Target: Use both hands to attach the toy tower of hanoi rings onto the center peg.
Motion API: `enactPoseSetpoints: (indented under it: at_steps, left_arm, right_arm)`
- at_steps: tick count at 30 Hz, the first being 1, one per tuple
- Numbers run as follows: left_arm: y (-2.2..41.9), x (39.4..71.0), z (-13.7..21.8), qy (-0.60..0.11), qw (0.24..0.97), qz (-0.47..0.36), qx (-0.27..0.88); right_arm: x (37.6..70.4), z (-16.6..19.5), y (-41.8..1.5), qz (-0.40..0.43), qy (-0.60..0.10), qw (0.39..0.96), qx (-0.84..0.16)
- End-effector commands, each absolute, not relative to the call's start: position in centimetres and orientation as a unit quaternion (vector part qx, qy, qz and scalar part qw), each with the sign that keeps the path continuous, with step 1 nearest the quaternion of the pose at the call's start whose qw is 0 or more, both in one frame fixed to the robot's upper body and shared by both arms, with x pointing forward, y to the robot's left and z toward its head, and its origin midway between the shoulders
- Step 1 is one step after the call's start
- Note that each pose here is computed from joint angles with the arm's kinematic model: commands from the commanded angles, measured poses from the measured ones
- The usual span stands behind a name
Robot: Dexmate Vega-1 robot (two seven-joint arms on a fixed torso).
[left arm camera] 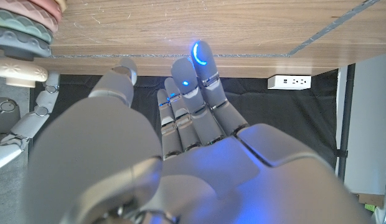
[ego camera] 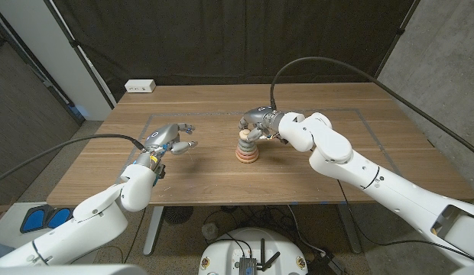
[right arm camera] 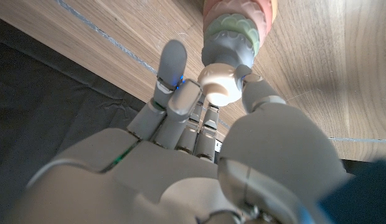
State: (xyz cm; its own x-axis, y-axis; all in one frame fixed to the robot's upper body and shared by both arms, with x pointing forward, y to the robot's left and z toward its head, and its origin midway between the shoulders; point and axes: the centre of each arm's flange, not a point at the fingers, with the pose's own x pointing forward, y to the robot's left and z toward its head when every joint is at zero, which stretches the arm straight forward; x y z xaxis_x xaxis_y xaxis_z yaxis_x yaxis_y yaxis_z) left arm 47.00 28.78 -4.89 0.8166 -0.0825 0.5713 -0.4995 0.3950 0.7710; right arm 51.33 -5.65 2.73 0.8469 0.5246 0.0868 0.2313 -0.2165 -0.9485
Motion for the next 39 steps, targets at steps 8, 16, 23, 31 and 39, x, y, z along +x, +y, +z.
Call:
enactPoseSetpoints:
  at_steps: [8, 16, 23, 31, 39]
  left_arm:
    - [28.90, 47.18, -5.00, -0.271, 0.792, 0.136, 0.530]
    - [28.96, 47.43, -5.03, -0.270, 0.794, 0.135, 0.528]
    - [29.00, 47.60, -4.97, -0.271, 0.795, 0.132, 0.526]
    - [29.09, 47.73, -4.93, -0.270, 0.795, 0.132, 0.526]
    - [29.18, 47.77, -4.90, -0.270, 0.795, 0.133, 0.526]
  right_arm:
    - [52.17, 2.21, -5.55, 0.135, -0.232, 0.577, -0.771]
    - [52.21, 2.02, -5.54, 0.137, -0.231, 0.577, -0.771]
    - [52.35, 1.84, -5.65, 0.136, -0.229, 0.578, -0.772]
    - [52.50, 1.58, -5.56, 0.138, -0.227, 0.578, -0.772]
    - [52.42, 1.57, -5.41, 0.139, -0.227, 0.571, -0.777]
